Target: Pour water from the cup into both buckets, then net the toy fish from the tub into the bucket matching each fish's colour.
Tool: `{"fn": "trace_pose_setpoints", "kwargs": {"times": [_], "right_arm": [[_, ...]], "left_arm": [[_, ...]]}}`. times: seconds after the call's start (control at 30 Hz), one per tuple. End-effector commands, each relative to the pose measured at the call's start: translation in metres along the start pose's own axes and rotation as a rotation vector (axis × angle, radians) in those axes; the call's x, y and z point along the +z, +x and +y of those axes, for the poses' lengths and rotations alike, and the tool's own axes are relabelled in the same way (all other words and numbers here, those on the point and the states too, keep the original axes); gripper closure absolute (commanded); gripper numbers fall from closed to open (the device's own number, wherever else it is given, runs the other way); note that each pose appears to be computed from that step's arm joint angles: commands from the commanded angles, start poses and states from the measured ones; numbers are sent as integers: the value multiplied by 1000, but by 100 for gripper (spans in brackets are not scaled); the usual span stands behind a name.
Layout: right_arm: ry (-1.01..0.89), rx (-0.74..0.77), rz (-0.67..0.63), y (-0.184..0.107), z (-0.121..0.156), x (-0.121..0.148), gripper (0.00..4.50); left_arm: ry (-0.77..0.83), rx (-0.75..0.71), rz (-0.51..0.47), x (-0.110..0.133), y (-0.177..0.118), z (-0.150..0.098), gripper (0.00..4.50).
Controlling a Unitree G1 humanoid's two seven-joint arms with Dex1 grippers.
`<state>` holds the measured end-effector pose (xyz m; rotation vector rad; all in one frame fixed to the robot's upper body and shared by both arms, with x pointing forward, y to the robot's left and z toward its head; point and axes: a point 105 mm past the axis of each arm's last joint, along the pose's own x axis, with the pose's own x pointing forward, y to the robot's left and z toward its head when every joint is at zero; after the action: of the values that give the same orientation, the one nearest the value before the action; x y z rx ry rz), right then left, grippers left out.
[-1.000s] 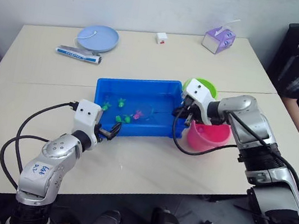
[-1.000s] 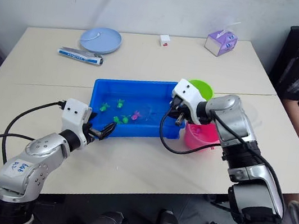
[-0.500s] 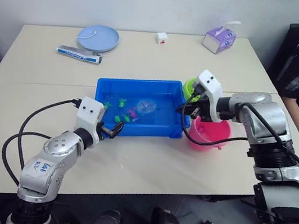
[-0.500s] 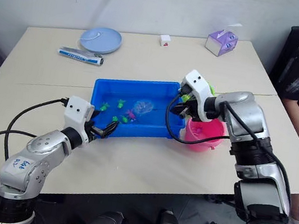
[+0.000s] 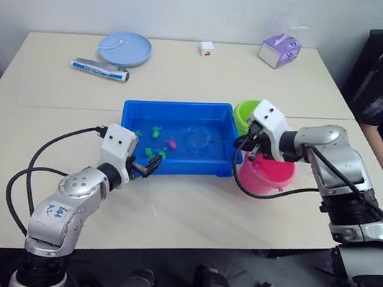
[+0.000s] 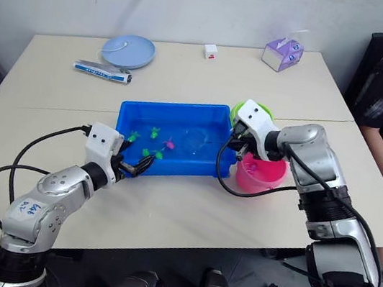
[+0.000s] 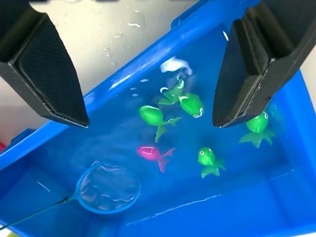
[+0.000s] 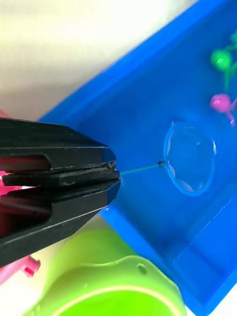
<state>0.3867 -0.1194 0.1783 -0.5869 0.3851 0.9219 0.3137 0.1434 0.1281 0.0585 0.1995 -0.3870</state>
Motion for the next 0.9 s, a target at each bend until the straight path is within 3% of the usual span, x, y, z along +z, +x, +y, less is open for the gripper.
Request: {"fn": "trace_pose_setpoints", "kwargs": {"times": [0.03, 0.7, 0.9], "right_arm": [[-39, 4, -18, 2, 2, 6, 374], [-40, 83, -42, 18, 22, 14, 374], [4, 118, -82, 22, 31, 27, 374]], "left_arm": [[27, 1, -41, 11, -1, -1, 20], [10, 22, -44, 9, -4, -3, 20], [5, 25, -43, 8, -5, -3, 20]]}}
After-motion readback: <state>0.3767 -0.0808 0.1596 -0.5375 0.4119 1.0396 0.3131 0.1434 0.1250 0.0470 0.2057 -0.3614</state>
